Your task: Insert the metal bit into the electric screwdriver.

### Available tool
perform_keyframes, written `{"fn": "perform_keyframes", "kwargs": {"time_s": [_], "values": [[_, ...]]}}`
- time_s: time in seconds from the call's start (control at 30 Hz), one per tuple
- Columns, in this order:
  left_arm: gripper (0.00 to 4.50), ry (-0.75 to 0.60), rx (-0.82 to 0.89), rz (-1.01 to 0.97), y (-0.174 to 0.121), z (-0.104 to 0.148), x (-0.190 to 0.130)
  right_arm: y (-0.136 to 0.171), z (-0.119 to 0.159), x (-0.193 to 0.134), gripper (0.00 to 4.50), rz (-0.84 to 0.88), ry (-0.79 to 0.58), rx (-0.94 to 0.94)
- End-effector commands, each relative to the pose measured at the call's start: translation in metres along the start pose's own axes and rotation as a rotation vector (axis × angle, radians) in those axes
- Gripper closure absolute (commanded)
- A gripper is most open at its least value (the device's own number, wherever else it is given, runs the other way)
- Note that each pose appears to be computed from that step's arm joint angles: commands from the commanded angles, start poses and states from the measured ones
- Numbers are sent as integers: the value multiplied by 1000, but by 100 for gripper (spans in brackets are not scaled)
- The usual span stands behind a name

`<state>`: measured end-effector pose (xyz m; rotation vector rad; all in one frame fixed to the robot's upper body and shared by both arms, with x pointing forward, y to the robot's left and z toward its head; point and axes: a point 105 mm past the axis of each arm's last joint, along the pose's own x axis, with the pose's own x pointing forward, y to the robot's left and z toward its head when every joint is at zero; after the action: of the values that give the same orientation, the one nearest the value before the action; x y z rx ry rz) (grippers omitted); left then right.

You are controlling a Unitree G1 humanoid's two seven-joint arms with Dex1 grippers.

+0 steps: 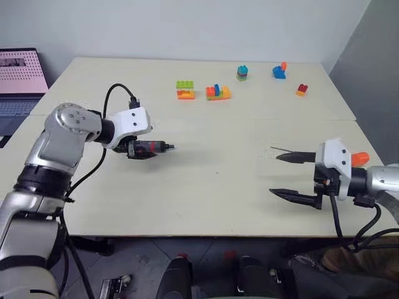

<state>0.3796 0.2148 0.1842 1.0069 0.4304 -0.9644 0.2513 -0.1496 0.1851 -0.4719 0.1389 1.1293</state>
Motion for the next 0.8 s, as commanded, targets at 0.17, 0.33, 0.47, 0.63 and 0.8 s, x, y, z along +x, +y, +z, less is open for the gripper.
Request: {"fn": "perform_keyframes", "kwargs": {"time_s": [0.17, 0.33, 0.47, 0.63, 0.8], "values": [[0, 144, 29, -28, 27, -2, 22, 17, 13, 13, 1, 4, -73, -12], [0, 152, 31, -66, 27, 3, 35, 23, 12, 14, 1, -12, -85, 6], [0, 174, 26, -86, 24, 0, 42, 25, 11, 13, 1, -20, -83, 12], [49, 190, 29, -100, 19, -2, 51, 24, 11, 11, 0, -27, -81, 13], [166, 201, 43, -101, 17, -6, 53, 23, 11, 10, 0, -29, -79, 11]]}}
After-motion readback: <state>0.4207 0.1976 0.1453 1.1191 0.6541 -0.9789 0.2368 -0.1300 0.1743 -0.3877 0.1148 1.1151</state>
